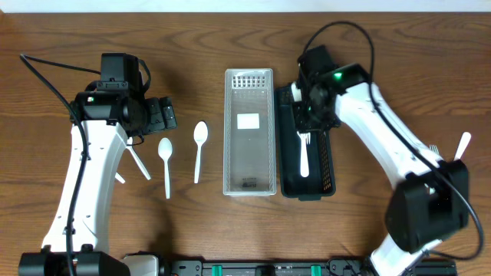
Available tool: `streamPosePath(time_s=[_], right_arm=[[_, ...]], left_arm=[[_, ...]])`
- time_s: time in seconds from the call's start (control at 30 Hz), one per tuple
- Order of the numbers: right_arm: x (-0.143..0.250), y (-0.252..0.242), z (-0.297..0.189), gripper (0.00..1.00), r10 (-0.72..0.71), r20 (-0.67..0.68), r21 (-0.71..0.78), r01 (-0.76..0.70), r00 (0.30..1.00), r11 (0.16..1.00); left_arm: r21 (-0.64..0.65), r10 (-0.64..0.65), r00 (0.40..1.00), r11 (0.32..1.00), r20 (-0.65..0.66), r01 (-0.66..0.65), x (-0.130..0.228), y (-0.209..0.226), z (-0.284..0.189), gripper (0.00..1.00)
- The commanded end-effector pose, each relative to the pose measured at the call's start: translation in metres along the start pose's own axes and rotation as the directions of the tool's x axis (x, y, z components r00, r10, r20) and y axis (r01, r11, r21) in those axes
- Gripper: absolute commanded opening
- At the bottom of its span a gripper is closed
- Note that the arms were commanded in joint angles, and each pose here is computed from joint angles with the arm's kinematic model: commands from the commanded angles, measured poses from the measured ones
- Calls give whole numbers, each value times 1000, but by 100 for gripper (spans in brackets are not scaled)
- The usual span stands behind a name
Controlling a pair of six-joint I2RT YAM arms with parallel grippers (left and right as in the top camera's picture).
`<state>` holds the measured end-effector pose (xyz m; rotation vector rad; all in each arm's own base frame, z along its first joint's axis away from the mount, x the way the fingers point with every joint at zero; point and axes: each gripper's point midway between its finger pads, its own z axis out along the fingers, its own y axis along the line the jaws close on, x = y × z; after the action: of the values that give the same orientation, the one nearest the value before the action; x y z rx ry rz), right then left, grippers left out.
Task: Pack container
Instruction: 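Place the fork into the black basket with the right gripper, then return the right gripper to the right and grasp another white fork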
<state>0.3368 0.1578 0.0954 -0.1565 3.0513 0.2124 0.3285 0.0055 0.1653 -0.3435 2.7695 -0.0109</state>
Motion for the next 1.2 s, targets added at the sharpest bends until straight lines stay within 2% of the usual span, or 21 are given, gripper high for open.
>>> streamPosePath(time_s=[0.0,0.1,0.17,0.27,0.47,0.63,0.7,0.8,0.9,1.03,1.17], right_arm=[[11,-5,25,2,37,-72,27,-35,997,999],[14,-7,33,6,40,-97,36,-37,994,999],[14,-7,35,22,41,-98,36,-37,994,999],[13,-7,35,39,40,-97,36,-37,994,999],[4,-8,18,46,33,-72,30,-31,997,999],[-25,-35,-49,47,83,58,97,-88,995,991],[-36,-57,-87,49,130,148,107,-147,980,983],[-39,-105,-138,64,222,276,102,-259,935,961],[-26,-159,-166,72,302,330,114,-356,894,928],[2,-230,-171,80,388,310,160,-450,868,879],[30,-279,-149,84,426,238,199,-473,873,858]], left_arm=[[-7,14,1000,1000,9,-14,-4,2,-3,98],[-7,14,1000,1000,9,-14,-4,2,-3,98],[-7,14,1000,1000,10,-14,-4,2,-3,98],[-7,14,1000,1000,10,-14,-4,2,-3,98],[-7,14,1000,1000,10,-14,-4,2,-3,98],[-7,14,1000,1000,10,-14,-4,2,-3,98],[-7,14,1000,1000,9,-14,-4,2,-3,98],[-7,14,1000,1000,10,-14,-4,2,-3,98],[-7,14,1000,1000,10,-14,-4,2,-3,98],[-7,14,1000,1000,9,-14,-4,2,-3,98],[-7,14,1000,1000,9,-14,-4,2,-3,98]])
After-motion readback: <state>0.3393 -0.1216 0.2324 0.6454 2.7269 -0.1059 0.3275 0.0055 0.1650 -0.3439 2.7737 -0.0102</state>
